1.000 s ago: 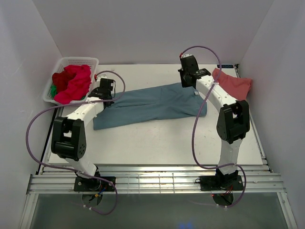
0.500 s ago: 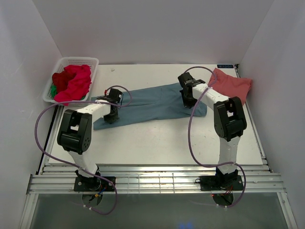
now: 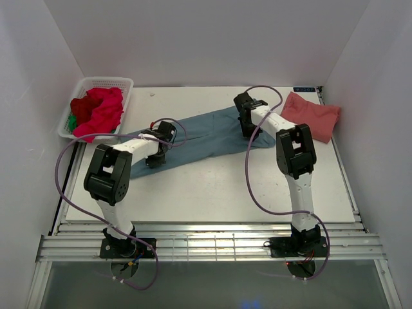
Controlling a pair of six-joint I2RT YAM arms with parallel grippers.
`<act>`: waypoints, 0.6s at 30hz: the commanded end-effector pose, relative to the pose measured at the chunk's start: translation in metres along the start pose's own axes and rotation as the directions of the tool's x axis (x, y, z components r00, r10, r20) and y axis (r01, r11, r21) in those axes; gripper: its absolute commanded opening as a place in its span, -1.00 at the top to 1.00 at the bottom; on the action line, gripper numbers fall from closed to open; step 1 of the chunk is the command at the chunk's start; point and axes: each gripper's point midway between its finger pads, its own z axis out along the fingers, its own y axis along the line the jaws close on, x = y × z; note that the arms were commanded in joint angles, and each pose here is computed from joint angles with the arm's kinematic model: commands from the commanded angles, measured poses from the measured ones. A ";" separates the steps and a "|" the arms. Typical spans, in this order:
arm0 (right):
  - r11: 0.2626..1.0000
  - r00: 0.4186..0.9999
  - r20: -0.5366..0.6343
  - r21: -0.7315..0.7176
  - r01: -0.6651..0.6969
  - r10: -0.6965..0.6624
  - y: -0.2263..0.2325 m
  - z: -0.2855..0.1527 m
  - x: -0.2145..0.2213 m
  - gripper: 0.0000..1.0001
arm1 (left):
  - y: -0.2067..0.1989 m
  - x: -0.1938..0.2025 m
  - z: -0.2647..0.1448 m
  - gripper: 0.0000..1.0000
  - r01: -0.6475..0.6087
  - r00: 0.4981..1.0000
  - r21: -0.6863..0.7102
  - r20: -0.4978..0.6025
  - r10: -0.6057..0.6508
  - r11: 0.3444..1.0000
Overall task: Fold and stack the t-shirts
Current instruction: Rotate the tshirt 90 degrees
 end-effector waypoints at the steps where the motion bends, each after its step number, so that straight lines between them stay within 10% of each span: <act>1: 0.999 1.000 -0.016 -0.021 -0.027 0.027 0.007 0.027 -0.011 0.85 | -0.036 0.097 0.005 1.00 -0.093 0.943 0.134 -0.308 0.131 0.987; 18: 0.945 0.953 0.140 -0.227 -0.235 0.270 -0.030 0.061 -0.097 0.85 | -0.126 0.151 -0.062 1.00 -0.095 0.833 0.543 -0.415 0.365 0.834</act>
